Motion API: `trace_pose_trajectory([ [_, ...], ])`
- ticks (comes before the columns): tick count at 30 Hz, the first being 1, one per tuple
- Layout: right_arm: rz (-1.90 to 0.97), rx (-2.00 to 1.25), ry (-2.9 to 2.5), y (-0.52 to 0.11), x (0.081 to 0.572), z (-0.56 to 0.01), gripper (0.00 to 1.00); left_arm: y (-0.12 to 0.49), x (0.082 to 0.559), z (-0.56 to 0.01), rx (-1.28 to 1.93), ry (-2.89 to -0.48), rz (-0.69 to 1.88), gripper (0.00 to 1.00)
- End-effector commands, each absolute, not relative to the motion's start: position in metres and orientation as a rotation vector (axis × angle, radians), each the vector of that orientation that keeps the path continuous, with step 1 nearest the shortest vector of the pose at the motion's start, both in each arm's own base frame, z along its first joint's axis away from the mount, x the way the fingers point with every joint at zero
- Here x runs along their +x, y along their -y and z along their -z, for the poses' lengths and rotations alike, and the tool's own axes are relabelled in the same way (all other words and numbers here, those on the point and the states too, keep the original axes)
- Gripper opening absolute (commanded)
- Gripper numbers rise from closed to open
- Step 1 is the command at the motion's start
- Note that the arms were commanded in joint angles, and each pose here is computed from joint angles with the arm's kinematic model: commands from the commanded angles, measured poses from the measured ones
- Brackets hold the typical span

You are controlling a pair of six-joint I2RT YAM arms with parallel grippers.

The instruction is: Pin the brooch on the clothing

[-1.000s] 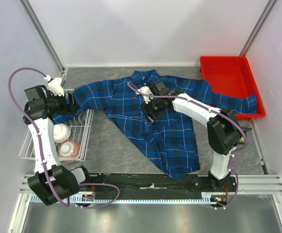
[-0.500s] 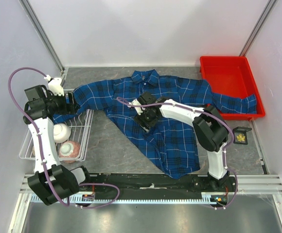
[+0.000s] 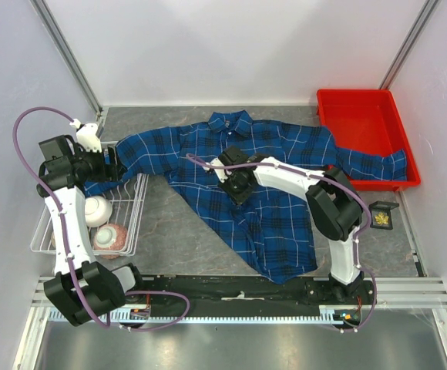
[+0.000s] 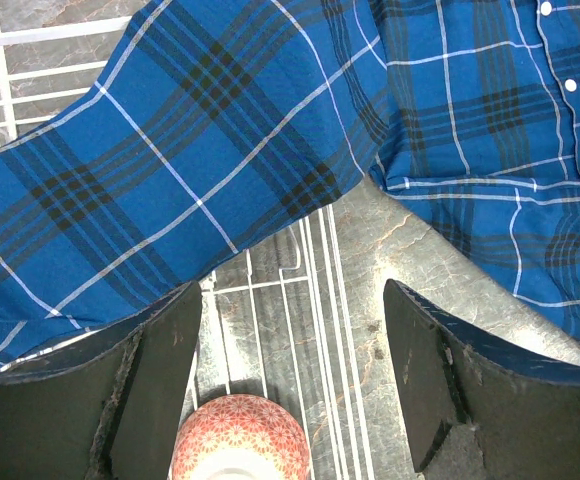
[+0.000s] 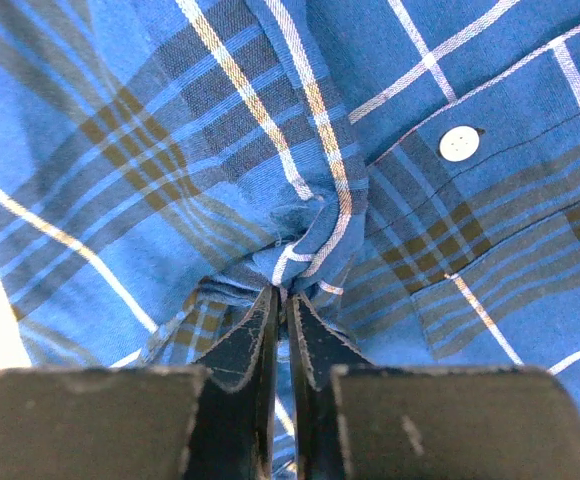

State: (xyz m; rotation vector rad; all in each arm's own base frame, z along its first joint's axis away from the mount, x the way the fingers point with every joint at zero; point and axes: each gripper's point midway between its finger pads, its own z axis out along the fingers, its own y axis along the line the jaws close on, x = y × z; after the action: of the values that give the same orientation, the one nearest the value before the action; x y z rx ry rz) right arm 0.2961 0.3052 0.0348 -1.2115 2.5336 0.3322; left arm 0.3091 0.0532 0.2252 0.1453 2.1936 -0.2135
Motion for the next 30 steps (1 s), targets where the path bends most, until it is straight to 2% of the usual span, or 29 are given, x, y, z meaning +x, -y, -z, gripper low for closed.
trace_pose_trajectory([
  [1,-0.456,-1.209,-2.399,-0.322,0.299,-0.095,0.11,-0.05,0.313,-0.233,0.176,-2.149,0.223,0.8],
  [5,-0.652,-1.271,-2.313,-0.341,0.284,-0.127,0.08,-0.049,0.313,-0.234,0.18,-2.146,0.228,0.8],
  [9,-0.961,-1.337,-2.219,-0.367,0.247,-0.16,0.08,-0.048,0.314,-0.236,0.189,-2.138,0.229,0.79],
  [17,-1.343,-1.572,-2.113,-0.438,0.154,-0.169,0.12,-0.045,0.311,-0.235,0.192,-2.135,0.242,0.79],
  [20,-1.437,-1.617,-2.05,-0.461,0.137,-0.174,0.14,-0.044,0.308,-0.233,0.194,-2.135,0.243,0.79],
  [23,-1.509,-1.691,-1.986,-0.472,0.117,-0.179,0.33,-0.038,0.303,-0.229,0.213,-2.139,0.273,0.79],
  [24,-1.507,-1.703,-1.972,-0.47,0.114,-0.183,0.51,-0.035,0.302,-0.228,0.22,-2.137,0.289,0.79],
  [26,-1.44,-1.718,-1.947,-0.463,0.122,-0.182,0.68,-0.035,0.3,-0.227,0.226,-2.141,0.288,0.8],
  [27,-1.366,-1.702,-1.926,-0.458,0.13,-0.189,0.8,-0.034,0.299,-0.227,0.232,-2.139,0.281,0.8],
  [30,-1.241,-1.637,-1.919,-0.437,0.158,-0.198,0.91,-0.03,0.297,-0.236,0.28,-2.107,0.28,0.82],
])
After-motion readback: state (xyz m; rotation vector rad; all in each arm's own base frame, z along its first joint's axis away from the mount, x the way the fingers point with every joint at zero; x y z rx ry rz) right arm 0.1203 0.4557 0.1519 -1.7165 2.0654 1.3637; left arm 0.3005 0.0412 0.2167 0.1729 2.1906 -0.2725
